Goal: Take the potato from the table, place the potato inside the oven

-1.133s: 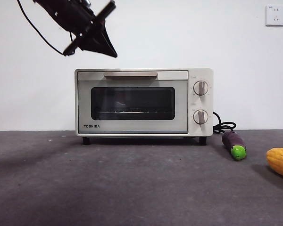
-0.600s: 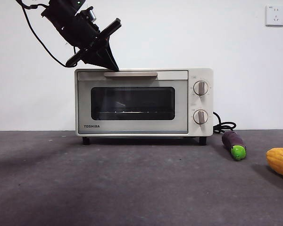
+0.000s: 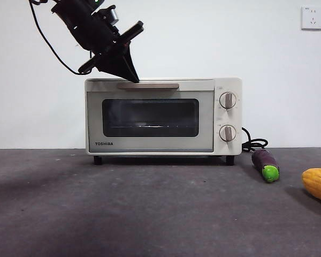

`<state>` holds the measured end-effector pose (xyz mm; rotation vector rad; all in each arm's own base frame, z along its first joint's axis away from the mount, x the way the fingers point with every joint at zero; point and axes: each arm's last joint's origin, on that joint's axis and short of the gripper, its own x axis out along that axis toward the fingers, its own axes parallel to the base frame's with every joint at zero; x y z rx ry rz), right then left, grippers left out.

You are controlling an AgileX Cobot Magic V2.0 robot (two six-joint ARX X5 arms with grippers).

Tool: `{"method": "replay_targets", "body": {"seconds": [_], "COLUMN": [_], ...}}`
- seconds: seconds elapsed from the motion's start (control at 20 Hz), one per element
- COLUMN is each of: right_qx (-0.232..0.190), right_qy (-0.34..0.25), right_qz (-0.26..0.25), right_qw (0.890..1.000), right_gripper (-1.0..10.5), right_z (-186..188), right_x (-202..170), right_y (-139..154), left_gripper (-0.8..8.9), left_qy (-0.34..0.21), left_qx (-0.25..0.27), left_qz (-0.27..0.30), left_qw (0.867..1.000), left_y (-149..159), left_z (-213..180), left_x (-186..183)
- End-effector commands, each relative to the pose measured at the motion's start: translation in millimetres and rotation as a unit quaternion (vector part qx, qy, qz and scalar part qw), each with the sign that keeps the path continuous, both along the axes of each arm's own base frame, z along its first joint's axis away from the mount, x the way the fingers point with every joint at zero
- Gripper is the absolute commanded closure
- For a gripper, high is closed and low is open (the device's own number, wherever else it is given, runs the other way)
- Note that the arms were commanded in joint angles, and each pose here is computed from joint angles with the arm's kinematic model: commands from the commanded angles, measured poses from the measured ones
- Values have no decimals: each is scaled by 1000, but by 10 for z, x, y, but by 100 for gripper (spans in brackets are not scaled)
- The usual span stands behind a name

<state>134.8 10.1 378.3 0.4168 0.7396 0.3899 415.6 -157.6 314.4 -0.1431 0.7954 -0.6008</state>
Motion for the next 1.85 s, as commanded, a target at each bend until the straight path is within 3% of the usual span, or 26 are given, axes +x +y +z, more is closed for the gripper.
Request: {"method": "replay_targets", "body": {"seconds": [0.05,0.3,0.95,1.45,1.85], "right_qx": [-3,-8,-20,-28,-29], "right_qy": [0,13,-17,-11,-10], "right_qz": [5,10,19,27,27], "right_qw": [1000,1000,999,999,999], "right_gripper": [947,947,947,946,946], "right_z": [11,-12,42,16,0], "right_x": [-15,-47,-563,-721,-866], "right_y": [2,3,20,25,29], "left_gripper": [819,819,819,820,820], "left_qy": [29,44,84,87,119], "left_qx": [54,112,179,190,210], "left_qz": [-13,-29,-24,-43,-61], "left_qw": [998,992,980,977,968], "left_y": [-108,-271,-362,-576,-757], "left_z": [-194,-249,-323,-363,-633], "left_x": [-56,-191,-348,-463,-470]}}
